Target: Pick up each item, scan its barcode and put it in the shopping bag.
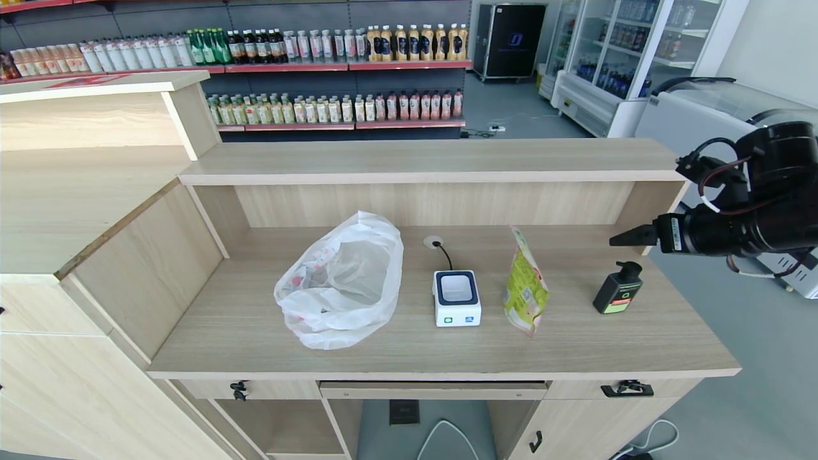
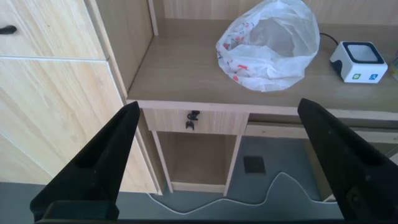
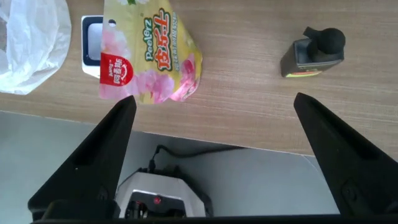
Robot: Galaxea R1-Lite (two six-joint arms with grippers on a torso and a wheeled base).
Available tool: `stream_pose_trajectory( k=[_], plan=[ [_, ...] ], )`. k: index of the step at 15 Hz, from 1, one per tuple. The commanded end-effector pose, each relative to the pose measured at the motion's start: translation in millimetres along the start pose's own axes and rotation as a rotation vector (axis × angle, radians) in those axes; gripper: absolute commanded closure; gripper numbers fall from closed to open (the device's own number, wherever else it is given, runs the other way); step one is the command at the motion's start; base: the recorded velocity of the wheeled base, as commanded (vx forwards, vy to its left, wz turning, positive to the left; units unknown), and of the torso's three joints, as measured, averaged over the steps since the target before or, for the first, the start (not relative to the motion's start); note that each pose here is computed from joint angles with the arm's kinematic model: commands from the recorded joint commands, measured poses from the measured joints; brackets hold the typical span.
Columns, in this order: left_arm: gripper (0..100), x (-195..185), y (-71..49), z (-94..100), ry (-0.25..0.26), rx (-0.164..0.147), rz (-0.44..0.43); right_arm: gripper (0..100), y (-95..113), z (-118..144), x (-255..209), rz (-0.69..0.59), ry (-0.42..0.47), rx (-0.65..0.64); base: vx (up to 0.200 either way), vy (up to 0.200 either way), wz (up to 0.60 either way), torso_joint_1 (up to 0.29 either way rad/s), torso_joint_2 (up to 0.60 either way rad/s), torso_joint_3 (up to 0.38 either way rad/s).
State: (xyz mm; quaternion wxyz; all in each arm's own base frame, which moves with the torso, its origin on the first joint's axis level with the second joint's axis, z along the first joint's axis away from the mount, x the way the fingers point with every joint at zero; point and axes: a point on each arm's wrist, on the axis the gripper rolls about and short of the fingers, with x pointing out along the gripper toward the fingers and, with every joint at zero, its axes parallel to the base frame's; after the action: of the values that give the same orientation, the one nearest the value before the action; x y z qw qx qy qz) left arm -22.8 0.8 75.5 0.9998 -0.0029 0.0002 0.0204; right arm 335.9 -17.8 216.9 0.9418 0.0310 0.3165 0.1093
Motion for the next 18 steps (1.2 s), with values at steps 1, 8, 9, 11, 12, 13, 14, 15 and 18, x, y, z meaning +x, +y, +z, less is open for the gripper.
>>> stream_pose_trajectory(
  k=[1, 8, 9, 11, 12, 13, 14, 15, 18],
  plan=[
    [0, 0.0, 0.0, 0.0, 0.000, 0.000, -0.001, 0, -0.2, -6.1, 36.0, 0.037, 0.034, -0.005, 0.000, 0.000, 0.00, 0.000, 0.00, 0.000],
    [0, 0.0, 0.0, 0.0, 0.000, 0.000, 0.001, 0, 0.6, -14.9, 97.0, 0.139, -0.016, 0.012, 0.000, 0.000, 0.00, 0.000, 0.00, 0.000],
    [0, 0.0, 0.0, 0.0, 0.000, 0.000, 0.001, 0, 4.0, -12.0, 104.3, 0.150, -0.048, 0.032, 0.000, 0.000, 0.00, 0.000, 0.00, 0.000],
    [0, 0.0, 0.0, 0.0, 0.000, 0.000, 0.001, 0, 11.2, -10.9, 119.1, 0.175, -0.077, 0.072, 0.000, 0.000, 0.00, 0.000, 0.00, 0.000],
    [0, 0.0, 0.0, 0.0, 0.000, 0.000, 0.001, 0, 14.1, -12.0, 124.6, 0.187, -0.090, 0.083, 0.000, 0.000, 0.00, 0.000, 0.00, 0.000],
    [0, 0.0, 0.0, 0.0, 0.000, 0.000, 0.001, 0, 18.3, -13.0, 129.0, 0.218, -0.097, 0.092, 0.000, 0.000, 0.00, 0.000, 0.00, 0.000],
    [0, 0.0, 0.0, 0.0, 0.000, 0.000, 0.001, 0, 22.2, -12.7, 131.0, 0.242, -0.103, 0.100, 0.000, 0.000, 0.00, 0.000, 0.00, 0.000],
    [0, 0.0, 0.0, 0.0, 0.000, 0.000, 0.001, 0, 25.8, -14.7, 133.5, 0.253, -0.096, 0.105, 0.000, 0.000, 0.00, 0.000, 0.00, 0.000],
    [0, 0.0, 0.0, 0.0, 0.000, 0.000, 0.001, 0, 32.2, -22.7, 149.8, 0.270, -0.084, 0.091, 0.000, 0.000, 0.00, 0.000, 0.00, 0.000]
  ],
)
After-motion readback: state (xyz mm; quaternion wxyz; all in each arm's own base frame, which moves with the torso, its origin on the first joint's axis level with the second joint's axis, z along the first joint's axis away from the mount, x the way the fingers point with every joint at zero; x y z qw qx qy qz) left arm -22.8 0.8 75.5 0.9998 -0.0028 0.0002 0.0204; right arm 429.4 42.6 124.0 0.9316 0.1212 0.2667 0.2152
